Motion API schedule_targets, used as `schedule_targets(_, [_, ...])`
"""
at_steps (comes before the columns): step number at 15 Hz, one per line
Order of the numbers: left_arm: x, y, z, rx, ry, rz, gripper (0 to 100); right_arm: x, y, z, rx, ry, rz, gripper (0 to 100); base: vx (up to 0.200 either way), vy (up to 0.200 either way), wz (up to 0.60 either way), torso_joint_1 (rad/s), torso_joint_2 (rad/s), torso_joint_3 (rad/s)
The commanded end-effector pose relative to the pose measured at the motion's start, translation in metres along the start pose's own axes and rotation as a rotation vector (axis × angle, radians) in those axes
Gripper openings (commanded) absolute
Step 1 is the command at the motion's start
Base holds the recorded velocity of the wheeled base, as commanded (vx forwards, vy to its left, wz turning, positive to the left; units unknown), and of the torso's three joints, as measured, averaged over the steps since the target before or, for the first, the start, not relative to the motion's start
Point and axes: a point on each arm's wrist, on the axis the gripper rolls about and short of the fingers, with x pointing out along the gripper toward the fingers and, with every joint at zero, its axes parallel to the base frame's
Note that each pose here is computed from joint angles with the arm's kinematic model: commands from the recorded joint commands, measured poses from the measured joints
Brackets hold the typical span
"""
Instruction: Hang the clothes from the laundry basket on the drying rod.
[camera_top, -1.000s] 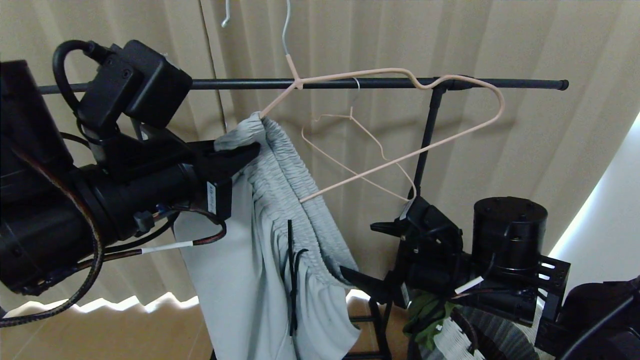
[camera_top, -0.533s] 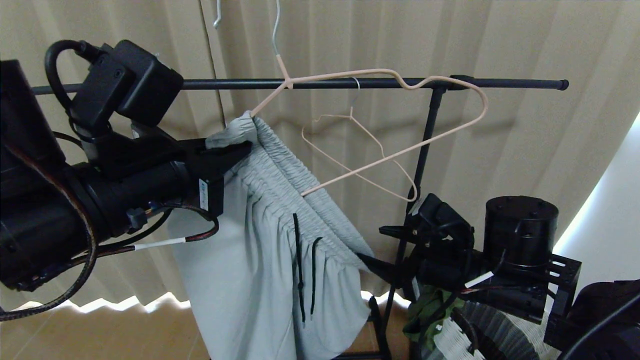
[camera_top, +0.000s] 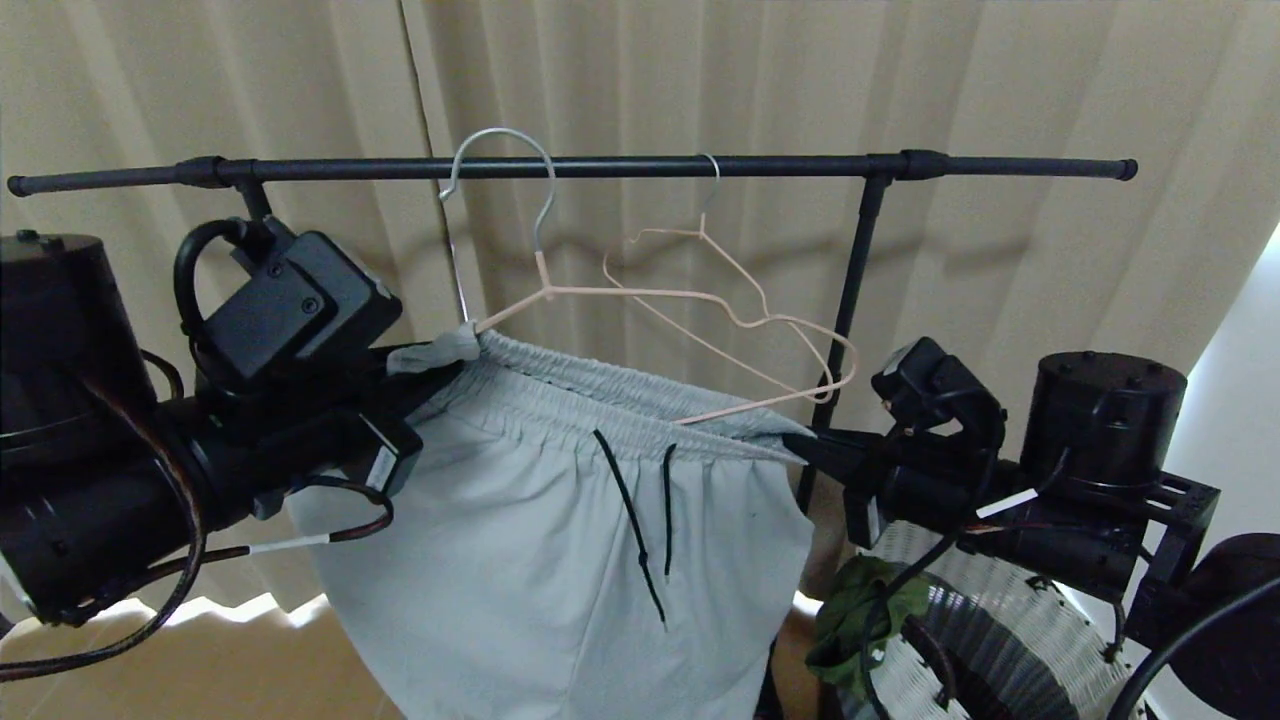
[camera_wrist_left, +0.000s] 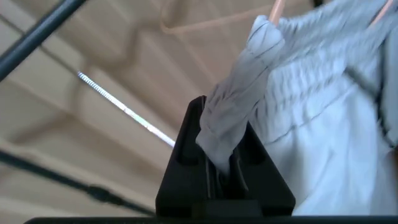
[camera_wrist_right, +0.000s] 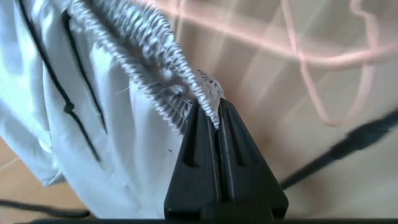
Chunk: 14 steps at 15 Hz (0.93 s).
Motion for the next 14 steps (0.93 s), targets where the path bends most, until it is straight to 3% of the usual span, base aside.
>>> schedule_targets(1, [0.0, 0.003, -0.012, 0.036, 0.049, 0.018, 0, -0.002, -0.007, 0.005, 0.0, -0.022, -0.026, 0, 0.0, 0.0, 0.0, 0.0, 0.0, 0.0])
schedule_targets(4, [-0.002, 0.012, -0.031, 0.157, 0.133, 0.053, 0, -0.002, -0.008, 0.007, -0.001, -0.028, -0.029, 0, 0.0, 0.0, 0.0, 0.0, 0.0, 0.0])
schedule_targets(6, [-0.004, 0.013, -0.04, 0.204, 0.17, 0.058, 0, -0.002, -0.008, 0.007, -0.001, -0.026, -0.027, 0, 0.0, 0.0, 0.0, 0.0, 0.0, 0.0])
schedule_targets(9, [-0.004, 0.016, -0.045, 0.235, 0.194, 0.064, 0, -0.006, -0.005, 0.009, -0.004, -0.034, -0.018, 0, 0.0, 0.0, 0.0, 0.0, 0.0, 0.0])
schedule_targets(14, [0.005, 0.013, -0.053, 0.263, 0.251, 0.061, 0, -0.013, 0.024, 0.021, -0.029, -0.062, 0.084, 0, 0.0, 0.0, 0.0, 0.0, 0.0, 0.0])
